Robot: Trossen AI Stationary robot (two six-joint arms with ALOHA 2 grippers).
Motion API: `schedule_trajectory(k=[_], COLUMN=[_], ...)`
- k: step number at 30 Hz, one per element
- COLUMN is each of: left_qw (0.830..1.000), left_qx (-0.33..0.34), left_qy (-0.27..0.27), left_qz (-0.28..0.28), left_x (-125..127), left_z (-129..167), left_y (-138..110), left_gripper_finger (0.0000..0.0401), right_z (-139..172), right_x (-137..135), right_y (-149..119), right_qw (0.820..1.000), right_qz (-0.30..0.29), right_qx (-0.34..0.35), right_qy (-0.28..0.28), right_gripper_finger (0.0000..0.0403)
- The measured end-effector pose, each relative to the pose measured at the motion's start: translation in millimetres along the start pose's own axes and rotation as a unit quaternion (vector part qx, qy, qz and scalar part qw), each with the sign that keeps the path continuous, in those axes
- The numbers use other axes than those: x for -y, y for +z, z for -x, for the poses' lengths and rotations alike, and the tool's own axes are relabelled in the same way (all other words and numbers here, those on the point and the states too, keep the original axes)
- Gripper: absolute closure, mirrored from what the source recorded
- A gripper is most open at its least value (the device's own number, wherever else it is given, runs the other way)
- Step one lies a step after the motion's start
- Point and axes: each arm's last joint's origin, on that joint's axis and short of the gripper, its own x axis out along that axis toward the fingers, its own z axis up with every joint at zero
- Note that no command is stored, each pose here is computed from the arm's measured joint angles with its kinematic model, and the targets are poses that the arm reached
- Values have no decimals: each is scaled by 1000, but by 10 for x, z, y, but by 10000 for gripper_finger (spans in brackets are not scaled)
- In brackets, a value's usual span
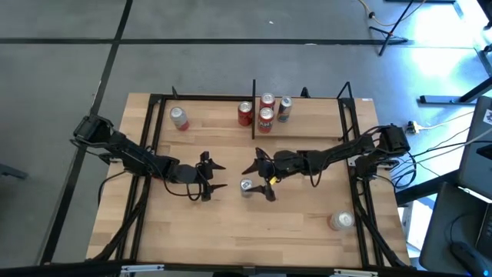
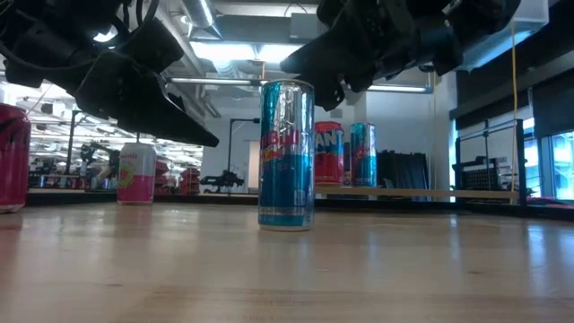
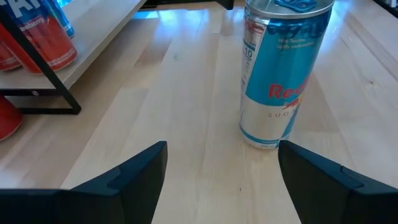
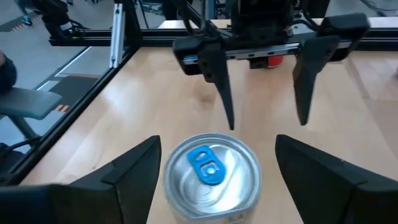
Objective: Place canned beverage on shelf
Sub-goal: Put the blue soda can on the shelf aligned with the other blue soda can
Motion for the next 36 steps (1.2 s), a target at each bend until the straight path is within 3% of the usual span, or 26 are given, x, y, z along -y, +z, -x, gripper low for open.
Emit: schedule_trajectory(k=[14, 23, 36], left_qw=[1000, 1000, 1000], left_qx=[-1, 0, 0], left_qy=[0, 0, 0], left_qz=[0, 0, 0], left_x=[0, 0, 0], left_z=[0, -1, -1], left_y=[-2, -2, -2], left_gripper_finger=[115, 115, 115], right_z=[-122, -111, 25], right_x=[12, 25, -1], right_y=[-104, -90, 92], right_qw=[1000, 1000, 999], right_qz=[-5, 4, 12], right_qx=[1, 7, 40], right_qy=[15, -4, -2], right_gripper_finger=[102, 102, 101])
